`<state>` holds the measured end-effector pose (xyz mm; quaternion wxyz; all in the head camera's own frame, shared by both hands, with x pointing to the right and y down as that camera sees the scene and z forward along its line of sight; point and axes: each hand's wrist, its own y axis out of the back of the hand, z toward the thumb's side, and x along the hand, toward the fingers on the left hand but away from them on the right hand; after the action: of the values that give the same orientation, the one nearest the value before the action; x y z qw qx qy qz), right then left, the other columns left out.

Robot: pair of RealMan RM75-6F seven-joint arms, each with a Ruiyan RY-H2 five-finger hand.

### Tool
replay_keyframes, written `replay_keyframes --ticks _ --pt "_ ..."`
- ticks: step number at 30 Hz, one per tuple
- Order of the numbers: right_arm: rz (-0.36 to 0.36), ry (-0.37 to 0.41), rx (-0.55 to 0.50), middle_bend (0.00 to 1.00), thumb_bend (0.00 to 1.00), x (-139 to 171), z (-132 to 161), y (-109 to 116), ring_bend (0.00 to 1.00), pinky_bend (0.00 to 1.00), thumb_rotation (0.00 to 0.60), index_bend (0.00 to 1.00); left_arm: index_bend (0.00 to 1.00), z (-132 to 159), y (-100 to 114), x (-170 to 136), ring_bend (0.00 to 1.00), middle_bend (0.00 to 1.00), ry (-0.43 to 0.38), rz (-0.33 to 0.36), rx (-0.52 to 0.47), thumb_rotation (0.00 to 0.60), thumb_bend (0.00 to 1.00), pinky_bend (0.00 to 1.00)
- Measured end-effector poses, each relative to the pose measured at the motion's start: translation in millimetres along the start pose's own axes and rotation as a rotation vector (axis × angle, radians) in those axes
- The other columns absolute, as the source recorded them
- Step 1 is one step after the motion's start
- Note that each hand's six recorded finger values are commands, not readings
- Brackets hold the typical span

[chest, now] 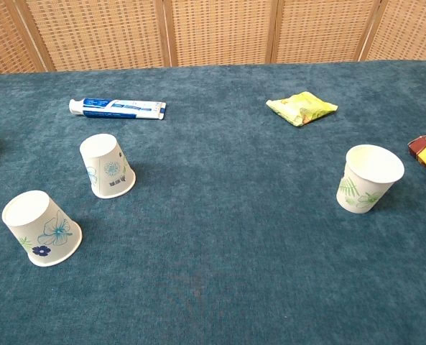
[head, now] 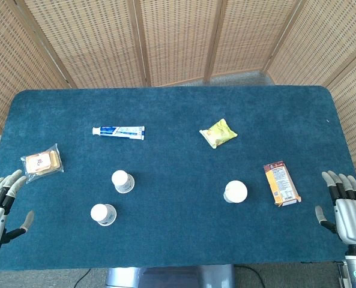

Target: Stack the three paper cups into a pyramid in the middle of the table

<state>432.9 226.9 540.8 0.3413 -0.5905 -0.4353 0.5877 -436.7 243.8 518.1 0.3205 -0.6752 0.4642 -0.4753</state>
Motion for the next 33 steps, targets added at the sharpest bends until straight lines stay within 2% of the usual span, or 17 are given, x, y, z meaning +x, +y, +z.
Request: replay_keyframes --ticks 9,15,24,33 --pt "0.027 0.008 -0.036 0.0 0.45 -1 -1 -5 0.0 0.03 0.6 0.0 0.06 4 5 -1 0.0 0.04 -0.011 0.012 0.006 0.599 0.47 0.0" --pt "0.036 0.057 -0.053 0.0 0.45 -2 9 -2 0.0 0.03 0.6 0.0 0.06 7 12 -1 0.0 0.04 -0.021 0.025 0.007 0.6 0.48 0.0" --pt "0.117 0.24 -0.176 0.0 0.45 -6 58 2 0.0 0.04 0.6 0.0 0.05 8 12 1 0.0 0.04 -0.025 0.016 0.009 0.6 0.47 0.0" --pt "0.209 0.358 -0.138 0.0 0.45 -17 103 -13 0.0 0.05 0.6 0.0 0.05 8 12 3 0.0 0.04 -0.035 0.004 0.016 0.599 0.47 0.0"
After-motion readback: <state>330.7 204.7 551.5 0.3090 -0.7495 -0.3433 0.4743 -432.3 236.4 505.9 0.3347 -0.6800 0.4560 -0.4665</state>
